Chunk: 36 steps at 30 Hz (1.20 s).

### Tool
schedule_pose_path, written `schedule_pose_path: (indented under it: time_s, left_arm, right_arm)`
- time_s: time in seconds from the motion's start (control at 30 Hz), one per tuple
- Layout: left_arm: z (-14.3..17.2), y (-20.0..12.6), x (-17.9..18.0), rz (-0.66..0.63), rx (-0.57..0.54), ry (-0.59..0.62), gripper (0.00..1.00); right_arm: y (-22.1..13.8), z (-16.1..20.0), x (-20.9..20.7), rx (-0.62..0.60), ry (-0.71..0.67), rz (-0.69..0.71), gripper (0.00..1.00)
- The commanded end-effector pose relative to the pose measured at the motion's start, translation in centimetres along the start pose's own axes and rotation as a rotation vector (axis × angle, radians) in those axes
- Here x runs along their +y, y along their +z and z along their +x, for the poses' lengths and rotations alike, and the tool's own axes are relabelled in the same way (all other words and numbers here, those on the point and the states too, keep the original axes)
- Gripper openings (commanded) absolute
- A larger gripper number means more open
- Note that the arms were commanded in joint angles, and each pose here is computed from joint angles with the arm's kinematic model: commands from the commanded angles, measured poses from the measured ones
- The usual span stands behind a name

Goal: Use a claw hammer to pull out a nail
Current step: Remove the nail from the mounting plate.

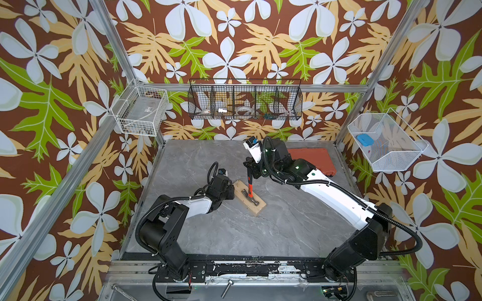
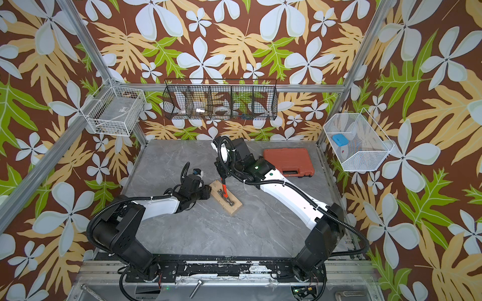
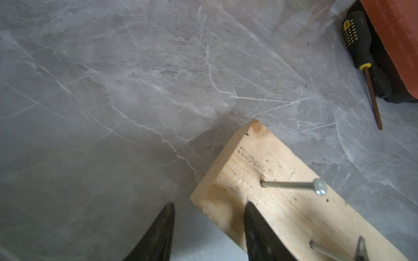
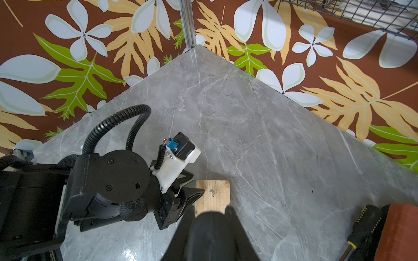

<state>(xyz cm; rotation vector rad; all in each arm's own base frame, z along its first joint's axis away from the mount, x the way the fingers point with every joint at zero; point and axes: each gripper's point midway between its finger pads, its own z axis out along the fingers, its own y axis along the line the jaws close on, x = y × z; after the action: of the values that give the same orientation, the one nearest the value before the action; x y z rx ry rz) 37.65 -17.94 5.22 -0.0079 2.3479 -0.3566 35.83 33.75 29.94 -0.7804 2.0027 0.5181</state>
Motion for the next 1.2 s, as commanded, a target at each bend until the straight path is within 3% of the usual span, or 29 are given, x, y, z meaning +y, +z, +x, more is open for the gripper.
schedule_pose_path:
  time_s: [0.0,0.3,1.17]
  left_arm:
    - [2.3,0.2,1.3,-0.048,0.083,0.013,0.51]
    - [2.9,0.4,1.4,-0.05,0.108,0.003,0.51]
    - [6.1,1.2,2.8,-0.097,0.205,-0.003,0.5]
  right_arm:
    - [-0.8,-3.3,0.1,-0.144,-0.02,-0.002,0.0]
    - [-3.0,-2.6,0.8,-0.248,-0.041,-0.035,0.0]
    - [-5.5,1.1,2.5,-0.333,-0.025,-0.01,0.0]
